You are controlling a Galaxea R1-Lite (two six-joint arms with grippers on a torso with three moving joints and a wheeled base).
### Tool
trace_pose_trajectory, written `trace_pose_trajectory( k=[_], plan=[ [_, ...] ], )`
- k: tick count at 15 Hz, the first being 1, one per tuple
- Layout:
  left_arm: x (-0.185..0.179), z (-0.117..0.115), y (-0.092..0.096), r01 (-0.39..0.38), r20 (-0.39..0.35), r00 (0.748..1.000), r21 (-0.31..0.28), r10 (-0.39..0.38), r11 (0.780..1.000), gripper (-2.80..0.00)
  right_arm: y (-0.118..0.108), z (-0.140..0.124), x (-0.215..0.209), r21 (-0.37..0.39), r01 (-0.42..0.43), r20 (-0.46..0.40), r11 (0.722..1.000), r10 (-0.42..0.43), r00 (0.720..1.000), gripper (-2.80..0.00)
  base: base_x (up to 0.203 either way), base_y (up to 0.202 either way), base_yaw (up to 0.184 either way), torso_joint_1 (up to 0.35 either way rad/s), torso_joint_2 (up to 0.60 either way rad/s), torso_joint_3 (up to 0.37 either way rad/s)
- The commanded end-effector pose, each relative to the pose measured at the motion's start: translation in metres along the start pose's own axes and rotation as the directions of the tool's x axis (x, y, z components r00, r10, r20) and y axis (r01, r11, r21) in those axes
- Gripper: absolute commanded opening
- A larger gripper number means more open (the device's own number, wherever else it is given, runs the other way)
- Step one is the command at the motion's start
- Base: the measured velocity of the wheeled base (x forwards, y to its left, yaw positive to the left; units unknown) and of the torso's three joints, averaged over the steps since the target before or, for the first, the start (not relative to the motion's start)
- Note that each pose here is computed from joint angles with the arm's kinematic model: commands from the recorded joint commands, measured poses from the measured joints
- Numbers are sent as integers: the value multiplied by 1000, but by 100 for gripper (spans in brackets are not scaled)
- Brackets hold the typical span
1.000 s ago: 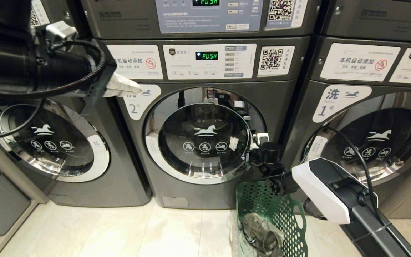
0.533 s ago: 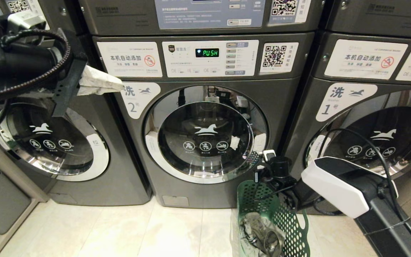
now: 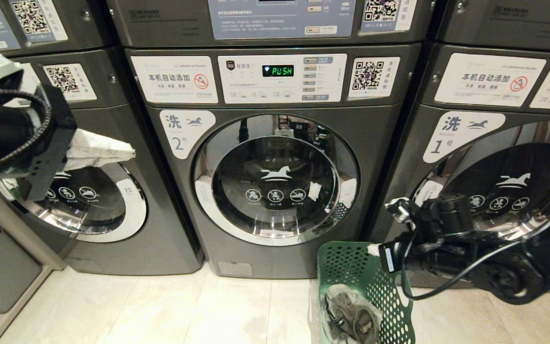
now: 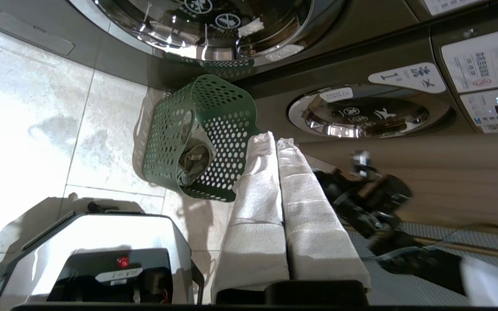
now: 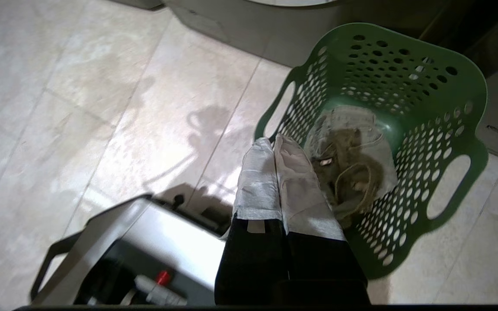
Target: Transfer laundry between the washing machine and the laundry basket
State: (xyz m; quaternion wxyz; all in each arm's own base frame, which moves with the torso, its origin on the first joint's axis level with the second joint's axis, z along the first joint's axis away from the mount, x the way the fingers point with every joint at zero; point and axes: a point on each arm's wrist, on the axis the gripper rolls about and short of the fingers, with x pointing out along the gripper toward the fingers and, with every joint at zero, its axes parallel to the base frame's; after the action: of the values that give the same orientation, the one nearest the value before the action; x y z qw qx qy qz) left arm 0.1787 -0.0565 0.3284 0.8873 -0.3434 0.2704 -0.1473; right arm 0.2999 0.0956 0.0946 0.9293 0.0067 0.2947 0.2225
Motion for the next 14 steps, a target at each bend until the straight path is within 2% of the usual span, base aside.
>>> trace_pose_trajectory(
  k=[1, 3, 4, 6, 8, 9, 10, 11, 12, 13, 14],
  plan=[
    [-44, -19, 10, 22, 58, 998, 1, -22, 1000, -280, 26, 20, -113, -31, -31, 110, 999, 35, 993, -280, 0, 0, 0, 0, 0, 0],
    [-75, -32, 22, 12, 147, 989, -8, -10, 1000, -280, 37, 11, -177, -44, -19, 163, 999, 26, 986, -280, 0, 0, 0, 0, 0, 0],
    [-88, -36, 30, -23, 208, 978, -23, 27, 999, -280, 40, 2, -204, -44, 20, 196, 999, -11, 980, -280, 0, 0, 0, 0, 0, 0],
    [-103, -46, 44, -98, 305, 946, -54, 110, 994, -280, 38, -20, -243, -3, 163, 245, 987, -157, 957, -280, 0, 0, 0, 0, 0, 0],
    [-117, -73, 62, -176, 375, 908, -67, 188, 982, -280, 31, -50, -266, 60, 343, 264, 937, -347, 900, -280, 0, 0, 0, 0, 0, 0],
    [-121, -89, 70, -209, 387, 898, -45, 210, 977, -280, 28, -66, -269, 83, 412, 247, 907, -419, 874, -280, 0, 0, 0, 0, 0, 0],
    [-124, -106, 78, -239, 393, 893, 5, 218, 971, -280, 28, -78, -271, 97, 461, 238, 882, -470, 850, -280, 0, 0, 0, 0, 0, 0],
    [-123, -123, 89, -276, 379, 898, 85, 225, 957, -280, 29, -85, -274, 97, 478, 244, 873, -486, 839, -280, 0, 0, 0, 0, 0, 0],
    [-120, -137, 100, -318, 354, 905, 190, 238, 929, -280, 31, -91, -274, 84, 484, 246, 871, -489, 837, -280, 0, 0, 0, 0, 0, 0],
    [-117, -150, 110, -351, 330, 910, 288, 252, 891, -280, 32, -100, -273, 53, 490, 240, 870, -488, 840, -280, 0, 0, 0, 0, 0, 0],
    [-113, -159, 119, -373, 302, 914, 358, 272, 856, -280, 32, -112, -270, 26, 491, 223, 871, -484, 846, -280, 0, 0, 0, 0, 0, 0]
  ],
)
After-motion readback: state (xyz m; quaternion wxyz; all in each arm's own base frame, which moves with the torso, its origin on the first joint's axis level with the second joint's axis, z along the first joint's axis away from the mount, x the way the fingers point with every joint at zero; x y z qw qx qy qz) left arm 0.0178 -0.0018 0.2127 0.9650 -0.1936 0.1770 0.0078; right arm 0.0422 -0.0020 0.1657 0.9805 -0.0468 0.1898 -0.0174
